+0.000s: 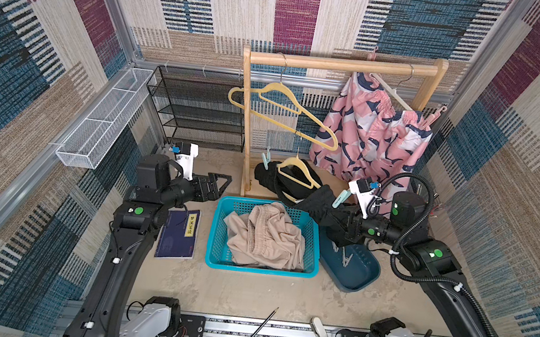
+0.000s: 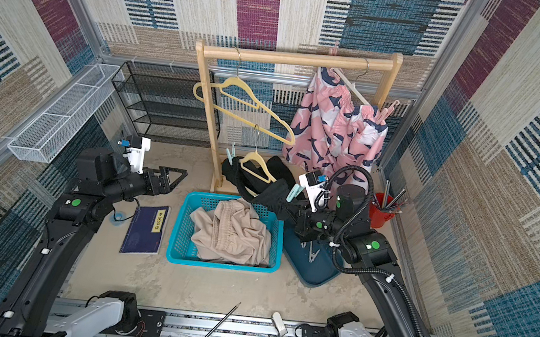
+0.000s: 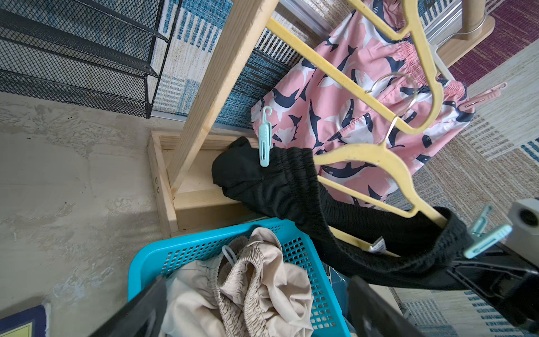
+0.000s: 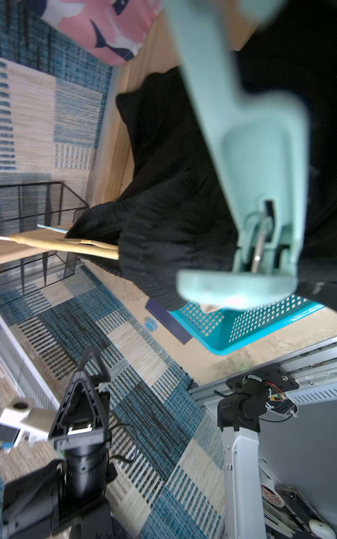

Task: Remove the clothespins securing shorts to the hanger
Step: Adjust the shorts in the basket.

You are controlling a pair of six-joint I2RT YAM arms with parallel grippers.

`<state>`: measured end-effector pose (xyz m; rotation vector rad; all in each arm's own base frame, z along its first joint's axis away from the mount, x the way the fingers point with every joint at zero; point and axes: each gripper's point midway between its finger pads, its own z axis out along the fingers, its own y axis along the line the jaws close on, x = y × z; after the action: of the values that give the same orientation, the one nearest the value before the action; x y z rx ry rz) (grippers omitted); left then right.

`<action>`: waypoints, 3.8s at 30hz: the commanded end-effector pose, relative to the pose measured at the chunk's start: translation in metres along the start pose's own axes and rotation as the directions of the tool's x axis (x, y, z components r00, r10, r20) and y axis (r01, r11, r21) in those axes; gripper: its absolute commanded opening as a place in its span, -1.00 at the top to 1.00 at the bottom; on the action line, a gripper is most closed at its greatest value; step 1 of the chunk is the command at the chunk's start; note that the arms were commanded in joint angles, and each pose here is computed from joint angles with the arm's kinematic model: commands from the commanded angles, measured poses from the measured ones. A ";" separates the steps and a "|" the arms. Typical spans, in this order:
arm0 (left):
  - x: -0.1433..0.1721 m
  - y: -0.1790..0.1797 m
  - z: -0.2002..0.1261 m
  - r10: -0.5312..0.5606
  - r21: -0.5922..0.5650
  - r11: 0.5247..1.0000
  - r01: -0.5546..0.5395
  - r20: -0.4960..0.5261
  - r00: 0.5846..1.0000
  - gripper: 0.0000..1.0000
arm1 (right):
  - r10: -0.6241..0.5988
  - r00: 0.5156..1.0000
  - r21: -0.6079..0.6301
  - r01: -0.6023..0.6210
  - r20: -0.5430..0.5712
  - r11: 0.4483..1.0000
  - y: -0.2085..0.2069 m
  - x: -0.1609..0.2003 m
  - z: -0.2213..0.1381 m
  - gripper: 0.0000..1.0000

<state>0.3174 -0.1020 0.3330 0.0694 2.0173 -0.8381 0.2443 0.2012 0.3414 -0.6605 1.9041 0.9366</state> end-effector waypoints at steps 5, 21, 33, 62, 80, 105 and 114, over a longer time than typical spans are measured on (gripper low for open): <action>-0.028 -0.022 0.003 0.101 0.136 0.985 -0.107 0.055 0.993 -0.98 | -0.172 0.980 -0.098 0.182 0.100 0.978 0.027 -0.046 -0.006 1.00; -0.095 -0.022 -0.031 0.123 0.414 0.885 -0.212 0.232 0.965 -0.98 | -0.243 0.947 -0.253 0.292 0.209 0.922 0.032 -0.124 -0.039 1.00; -0.127 -0.019 -0.019 0.146 0.464 0.845 -0.264 0.276 0.950 -0.95 | -0.249 0.939 -0.353 0.321 0.235 0.879 0.044 -0.150 -0.041 1.00; -0.103 -0.054 -0.019 0.153 0.531 0.812 -0.243 0.208 0.966 1.00 | -0.224 0.948 -0.378 0.298 0.228 0.877 0.026 -0.158 -0.023 1.00; -0.140 -0.113 -0.085 0.003 0.541 0.807 -0.239 0.401 0.916 1.00 | -0.170 0.947 0.043 0.165 0.271 0.985 -0.050 -0.149 -0.028 -0.11; -0.151 -0.216 -0.153 -0.134 0.719 0.616 -0.322 0.498 0.856 1.00 | -0.141 0.950 0.645 -0.077 0.280 0.760 -0.161 -0.138 -0.084 -0.22; -0.121 -0.215 -0.134 -0.189 0.774 0.567 -0.280 0.454 0.871 1.00 | -0.146 0.940 0.679 -0.110 0.307 0.725 -0.177 -0.115 -0.098 -0.24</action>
<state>0.2163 -0.1647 0.5790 0.4307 1.0977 -1.5720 0.3794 0.0277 0.4148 -0.0422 1.7705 0.2280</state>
